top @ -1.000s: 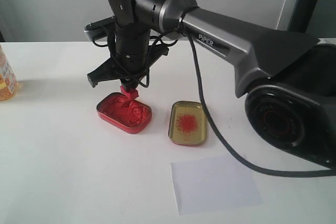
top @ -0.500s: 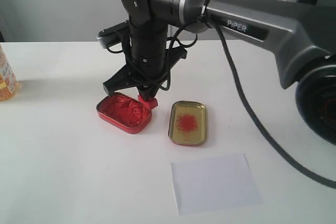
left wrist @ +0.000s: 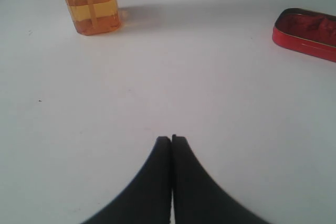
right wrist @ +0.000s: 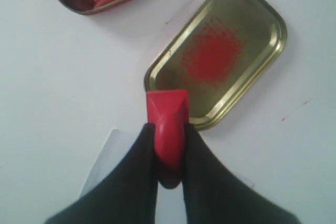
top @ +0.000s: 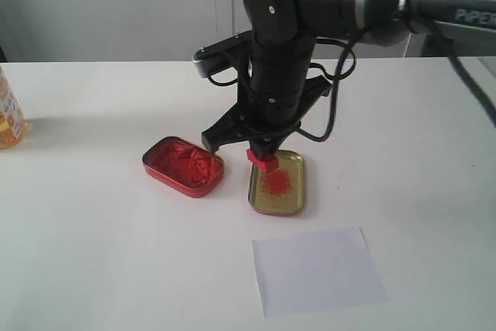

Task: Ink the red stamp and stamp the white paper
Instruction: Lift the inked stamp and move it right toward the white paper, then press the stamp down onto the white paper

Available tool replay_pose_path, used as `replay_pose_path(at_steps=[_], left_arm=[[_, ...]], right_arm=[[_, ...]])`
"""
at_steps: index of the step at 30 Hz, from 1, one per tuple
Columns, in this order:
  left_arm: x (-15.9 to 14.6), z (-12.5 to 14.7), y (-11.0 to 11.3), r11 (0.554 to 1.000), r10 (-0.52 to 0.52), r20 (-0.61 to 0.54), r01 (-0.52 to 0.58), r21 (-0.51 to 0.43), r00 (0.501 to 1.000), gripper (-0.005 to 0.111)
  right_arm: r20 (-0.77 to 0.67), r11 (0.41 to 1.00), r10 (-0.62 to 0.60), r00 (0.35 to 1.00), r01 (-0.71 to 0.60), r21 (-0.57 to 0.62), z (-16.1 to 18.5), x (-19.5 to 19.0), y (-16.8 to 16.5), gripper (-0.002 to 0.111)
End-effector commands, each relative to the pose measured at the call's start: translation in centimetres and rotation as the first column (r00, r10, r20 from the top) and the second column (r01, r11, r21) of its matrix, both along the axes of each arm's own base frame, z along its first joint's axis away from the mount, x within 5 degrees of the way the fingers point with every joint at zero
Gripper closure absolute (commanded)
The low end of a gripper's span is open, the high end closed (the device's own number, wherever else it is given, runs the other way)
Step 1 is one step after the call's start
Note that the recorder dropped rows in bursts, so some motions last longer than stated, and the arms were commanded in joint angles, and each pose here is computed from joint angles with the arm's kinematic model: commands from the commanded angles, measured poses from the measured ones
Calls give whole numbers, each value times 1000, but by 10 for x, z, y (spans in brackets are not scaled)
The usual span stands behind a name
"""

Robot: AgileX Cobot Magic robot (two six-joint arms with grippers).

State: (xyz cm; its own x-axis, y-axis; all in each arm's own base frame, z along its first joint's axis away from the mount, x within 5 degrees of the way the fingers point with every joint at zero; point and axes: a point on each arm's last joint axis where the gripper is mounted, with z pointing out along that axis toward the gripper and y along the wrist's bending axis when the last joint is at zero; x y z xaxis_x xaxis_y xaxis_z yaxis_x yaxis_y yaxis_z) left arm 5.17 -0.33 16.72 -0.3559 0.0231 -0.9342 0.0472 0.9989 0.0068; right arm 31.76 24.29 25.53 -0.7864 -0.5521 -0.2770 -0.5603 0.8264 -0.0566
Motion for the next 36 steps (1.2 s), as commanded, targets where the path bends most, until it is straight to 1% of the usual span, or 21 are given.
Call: replay_pose_path(at_steps=[1,11,20,25,29,36], left_arm=[[0,-1,0,1000,1,1,-1,-2,1000,107],[0,-1,0,1000,1,1,-1,-2,1000,107],[0,-1,0,1000,1,1,-1,-2,1000,107],[0,-1,0,1000,1,1,-1,-2,1000,107],[0,-1,0,1000,1,1,-1,-2,1000,107],[0,-1,0,1000,1,1,-1,-2,1000,107]], right_arm=[[46,1000,-13,999,11,25,5,-12,-17,108],[54,999,-30,998,28,40,-5,-48,-44,108],[42,998,-44,998,42,43,-19,-72,-63,108],[40,998,-44,998,42,45,-27,-82,-70,108],[36,994,-87,996,85,68,-38,-88,-74,108],[34,992,-97,995,94,79,-53,-94,-78,108]])
